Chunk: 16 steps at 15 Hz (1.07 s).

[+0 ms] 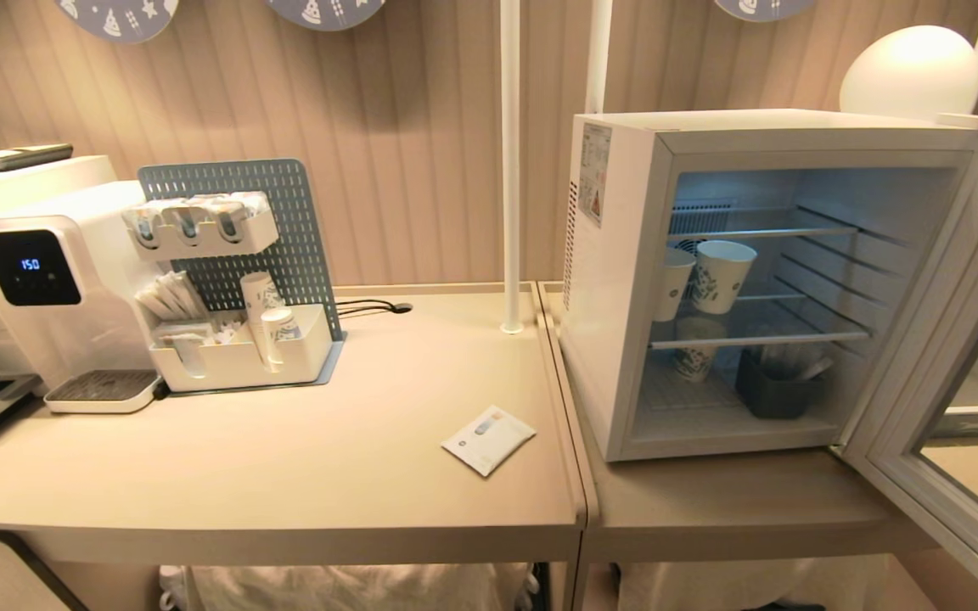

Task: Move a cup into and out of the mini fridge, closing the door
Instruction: Put the yoghurt in the freezer

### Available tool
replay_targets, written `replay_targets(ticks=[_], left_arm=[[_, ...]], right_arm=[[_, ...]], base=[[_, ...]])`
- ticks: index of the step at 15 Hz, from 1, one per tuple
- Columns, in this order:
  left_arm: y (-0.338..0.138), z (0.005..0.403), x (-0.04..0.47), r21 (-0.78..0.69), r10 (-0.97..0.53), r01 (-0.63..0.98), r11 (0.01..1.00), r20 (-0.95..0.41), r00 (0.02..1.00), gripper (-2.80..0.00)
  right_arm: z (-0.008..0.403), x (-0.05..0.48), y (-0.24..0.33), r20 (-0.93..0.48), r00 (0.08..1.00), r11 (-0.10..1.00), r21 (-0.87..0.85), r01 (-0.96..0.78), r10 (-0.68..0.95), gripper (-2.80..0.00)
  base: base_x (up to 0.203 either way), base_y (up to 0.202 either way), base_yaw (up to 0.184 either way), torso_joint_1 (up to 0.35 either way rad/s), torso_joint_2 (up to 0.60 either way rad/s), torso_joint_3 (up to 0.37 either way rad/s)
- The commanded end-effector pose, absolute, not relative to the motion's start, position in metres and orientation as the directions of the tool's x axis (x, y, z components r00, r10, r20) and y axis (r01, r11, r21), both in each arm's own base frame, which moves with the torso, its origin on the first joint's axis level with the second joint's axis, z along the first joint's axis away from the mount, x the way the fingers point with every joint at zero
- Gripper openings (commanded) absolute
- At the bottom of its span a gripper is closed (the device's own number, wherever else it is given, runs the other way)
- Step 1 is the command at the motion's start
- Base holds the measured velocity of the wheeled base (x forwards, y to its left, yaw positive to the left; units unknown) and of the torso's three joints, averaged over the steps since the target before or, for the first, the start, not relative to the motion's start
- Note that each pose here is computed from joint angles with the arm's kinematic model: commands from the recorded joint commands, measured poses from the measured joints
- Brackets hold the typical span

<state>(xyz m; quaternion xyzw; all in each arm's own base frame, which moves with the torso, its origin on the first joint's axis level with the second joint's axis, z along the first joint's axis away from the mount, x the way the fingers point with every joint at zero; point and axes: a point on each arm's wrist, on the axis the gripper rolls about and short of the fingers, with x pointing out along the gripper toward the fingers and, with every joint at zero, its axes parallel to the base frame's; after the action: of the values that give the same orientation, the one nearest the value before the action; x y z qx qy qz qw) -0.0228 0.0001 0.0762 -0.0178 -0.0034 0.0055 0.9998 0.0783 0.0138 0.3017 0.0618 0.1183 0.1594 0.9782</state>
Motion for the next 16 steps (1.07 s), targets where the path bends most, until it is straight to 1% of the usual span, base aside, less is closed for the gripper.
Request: replay_targets(ticks=[1, 3, 5, 9, 16], left_arm=[[0.0, 0.076, -0.023, -0.036, 0.012, -0.012, 0.999, 0.005, 1.0, -2.8], [0.0, 0.076, -0.023, -0.037, 0.014, -0.014, 0.999, 0.006, 1.0, -2.8], [0.0, 0.076, -0.023, -0.037, 0.012, -0.012, 0.999, 0.006, 1.0, -2.8], [0.0, 0.076, -0.023, -0.037, 0.014, -0.013, 0.999, 0.006, 1.0, -2.8], [0.0, 0.076, -0.023, -0.038, 0.012, -0.012, 0.999, 0.006, 1.0, -2.8]], right_arm=[[0.263, 0.036, 0.009, -0.205, 0.923, 0.943, 0.135, -0.303, 0.326, -2.8], [0.232, 0.032, 0.008, -0.269, 0.909, 0.948, 0.113, -0.297, 0.317, -2.8], [0.22, 0.043, 0.009, -0.294, 0.914, 0.96, 0.098, -0.263, 0.281, -2.8], [0.208, 0.096, 0.012, -0.282, 0.948, 0.989, 0.055, -0.136, 0.146, -2.8], [0.169, 0.195, 0.015, -0.344, 0.938, 0.999, 0.039, -0.03, 0.041, -2.8]], base=[[0.0, 0.0, 0.0, 0.0, 0.0, 0.0], [0.0, 0.0, 0.0, 0.0, 0.0, 0.0], [0.0, 0.0, 0.0, 0.0, 0.0, 0.0], [0.0, 0.0, 0.0, 0.0, 0.0, 0.0], [0.0, 0.0, 0.0, 0.0, 0.0, 0.0]])
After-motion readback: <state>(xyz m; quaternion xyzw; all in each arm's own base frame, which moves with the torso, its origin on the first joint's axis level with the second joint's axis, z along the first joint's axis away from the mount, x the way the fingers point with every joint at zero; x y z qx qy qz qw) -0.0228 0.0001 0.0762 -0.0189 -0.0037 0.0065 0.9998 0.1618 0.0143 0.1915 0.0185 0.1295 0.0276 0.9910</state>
